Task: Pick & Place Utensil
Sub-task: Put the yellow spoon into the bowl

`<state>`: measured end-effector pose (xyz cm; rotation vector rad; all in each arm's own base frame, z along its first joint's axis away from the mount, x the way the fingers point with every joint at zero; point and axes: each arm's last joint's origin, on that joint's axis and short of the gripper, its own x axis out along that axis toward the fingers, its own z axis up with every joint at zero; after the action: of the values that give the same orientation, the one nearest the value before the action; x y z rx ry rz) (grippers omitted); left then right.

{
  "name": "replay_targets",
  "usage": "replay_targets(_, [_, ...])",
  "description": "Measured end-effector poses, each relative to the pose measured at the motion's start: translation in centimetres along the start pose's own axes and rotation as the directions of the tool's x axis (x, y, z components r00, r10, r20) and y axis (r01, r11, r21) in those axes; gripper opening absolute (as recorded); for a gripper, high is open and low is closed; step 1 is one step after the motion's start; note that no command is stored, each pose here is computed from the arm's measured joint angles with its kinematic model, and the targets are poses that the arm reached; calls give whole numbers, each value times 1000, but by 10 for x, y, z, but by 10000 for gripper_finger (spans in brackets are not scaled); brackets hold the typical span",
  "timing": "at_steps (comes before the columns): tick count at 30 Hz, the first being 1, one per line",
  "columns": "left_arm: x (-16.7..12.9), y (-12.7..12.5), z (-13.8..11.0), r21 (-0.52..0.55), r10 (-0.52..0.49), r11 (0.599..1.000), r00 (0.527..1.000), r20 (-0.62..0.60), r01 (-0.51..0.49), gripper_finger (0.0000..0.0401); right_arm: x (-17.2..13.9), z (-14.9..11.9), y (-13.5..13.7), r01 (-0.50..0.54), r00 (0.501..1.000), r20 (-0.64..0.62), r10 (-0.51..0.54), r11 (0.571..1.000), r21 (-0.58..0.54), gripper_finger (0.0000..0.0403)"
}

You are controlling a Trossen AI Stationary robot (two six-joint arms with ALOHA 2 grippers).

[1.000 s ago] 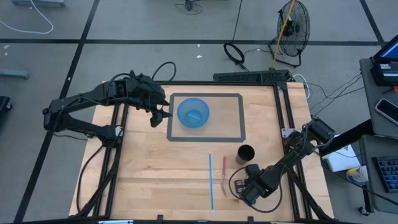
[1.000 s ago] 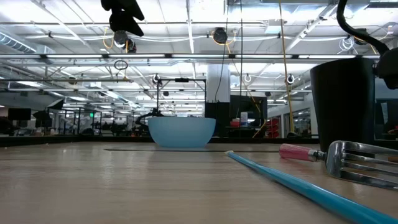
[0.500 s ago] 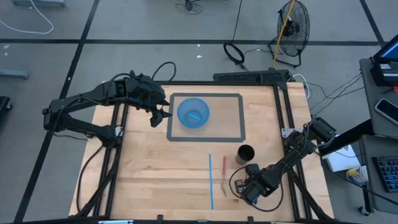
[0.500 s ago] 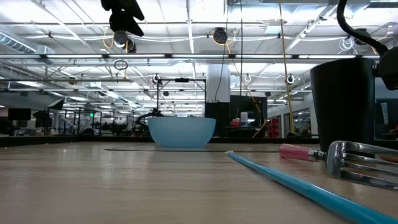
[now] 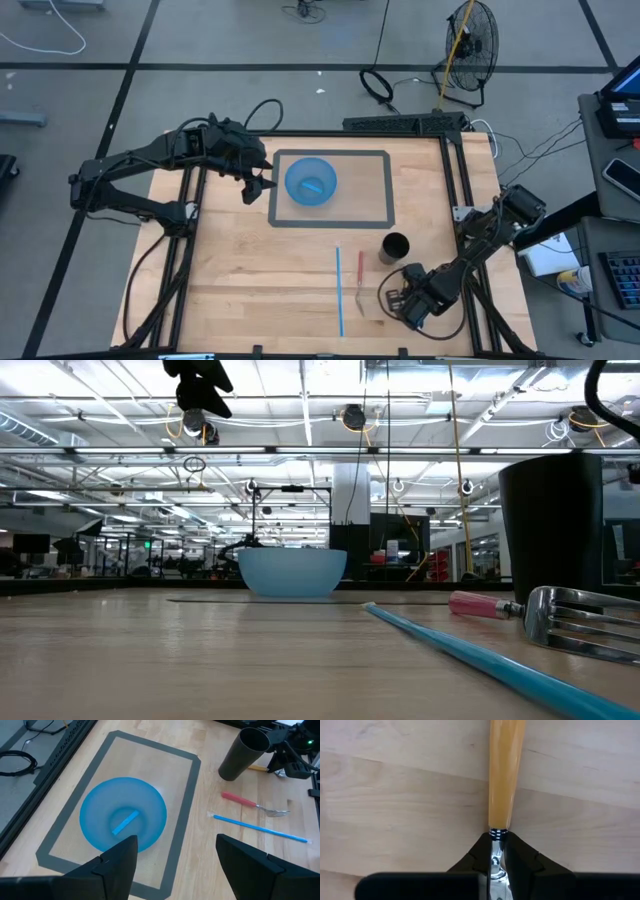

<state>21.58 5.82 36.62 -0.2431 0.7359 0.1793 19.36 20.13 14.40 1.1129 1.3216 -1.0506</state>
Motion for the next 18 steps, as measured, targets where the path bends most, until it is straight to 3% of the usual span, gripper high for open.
replay_targets(18, [0,0,0,-20,0,1000,1000,3,1,273,-14,-3,-9,-64,996,58,66,997,-44,24])
